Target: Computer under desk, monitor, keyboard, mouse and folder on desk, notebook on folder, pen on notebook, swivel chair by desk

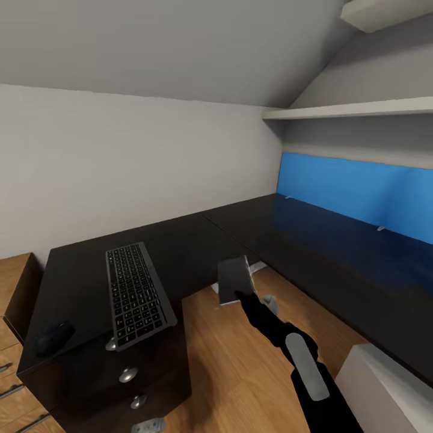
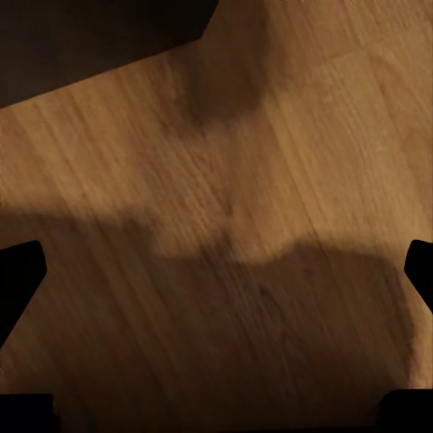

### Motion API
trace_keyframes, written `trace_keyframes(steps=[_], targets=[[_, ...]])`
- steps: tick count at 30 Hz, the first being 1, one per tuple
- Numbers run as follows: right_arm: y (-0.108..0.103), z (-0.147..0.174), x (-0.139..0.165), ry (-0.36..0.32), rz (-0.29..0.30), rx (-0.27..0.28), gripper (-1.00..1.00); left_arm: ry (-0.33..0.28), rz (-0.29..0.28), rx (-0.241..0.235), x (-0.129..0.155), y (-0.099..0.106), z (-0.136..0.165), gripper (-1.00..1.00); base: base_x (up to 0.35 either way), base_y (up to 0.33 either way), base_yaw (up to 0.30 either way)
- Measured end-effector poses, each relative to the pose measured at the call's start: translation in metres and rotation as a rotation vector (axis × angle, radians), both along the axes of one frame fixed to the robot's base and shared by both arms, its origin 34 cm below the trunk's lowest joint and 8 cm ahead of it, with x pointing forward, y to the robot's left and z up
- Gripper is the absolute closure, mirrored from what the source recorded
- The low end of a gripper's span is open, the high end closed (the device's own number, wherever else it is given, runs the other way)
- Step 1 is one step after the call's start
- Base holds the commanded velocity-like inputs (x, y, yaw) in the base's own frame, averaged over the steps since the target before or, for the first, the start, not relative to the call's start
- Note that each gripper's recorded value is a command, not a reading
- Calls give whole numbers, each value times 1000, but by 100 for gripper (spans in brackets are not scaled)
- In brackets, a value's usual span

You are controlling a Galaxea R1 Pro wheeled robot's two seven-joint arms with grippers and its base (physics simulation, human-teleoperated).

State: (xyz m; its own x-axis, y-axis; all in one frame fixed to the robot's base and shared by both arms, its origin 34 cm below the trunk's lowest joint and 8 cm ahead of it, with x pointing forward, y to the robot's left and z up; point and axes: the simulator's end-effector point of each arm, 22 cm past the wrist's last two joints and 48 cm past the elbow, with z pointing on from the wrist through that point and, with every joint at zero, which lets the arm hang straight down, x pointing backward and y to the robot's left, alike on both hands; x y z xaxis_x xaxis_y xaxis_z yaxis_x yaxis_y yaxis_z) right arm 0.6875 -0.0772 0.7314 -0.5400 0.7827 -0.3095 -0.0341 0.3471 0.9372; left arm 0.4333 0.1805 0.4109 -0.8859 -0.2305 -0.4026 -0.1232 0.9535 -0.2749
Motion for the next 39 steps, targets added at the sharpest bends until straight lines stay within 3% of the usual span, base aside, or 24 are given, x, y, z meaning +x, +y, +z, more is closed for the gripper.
trace_keyframes(steps=[2, 5, 15, 23, 39], targets=[[16, 1, -8, 9, 60, 11, 100, -1, 0, 1, 0, 1, 0, -100, 0, 0, 0], [23, 2, -13, 14, 96, 13, 100, -1, 0, 2, 0, 1, 0, -100, 0, 0, 0], [31, -3, -20, 5, 144, 46, 100, -1, -1, 1, 0, 0, 0, -100, 0, 0, 0], [22, -3, -20, -15, 155, 21, 100, -1, -1, 2, 0, 0, 0, -100, 0, 0, 0], [24, -2, -20, -17, 155, 0, 100, 1, 10, -1, 1, 3, 0, -100, 0, 0, 83]])
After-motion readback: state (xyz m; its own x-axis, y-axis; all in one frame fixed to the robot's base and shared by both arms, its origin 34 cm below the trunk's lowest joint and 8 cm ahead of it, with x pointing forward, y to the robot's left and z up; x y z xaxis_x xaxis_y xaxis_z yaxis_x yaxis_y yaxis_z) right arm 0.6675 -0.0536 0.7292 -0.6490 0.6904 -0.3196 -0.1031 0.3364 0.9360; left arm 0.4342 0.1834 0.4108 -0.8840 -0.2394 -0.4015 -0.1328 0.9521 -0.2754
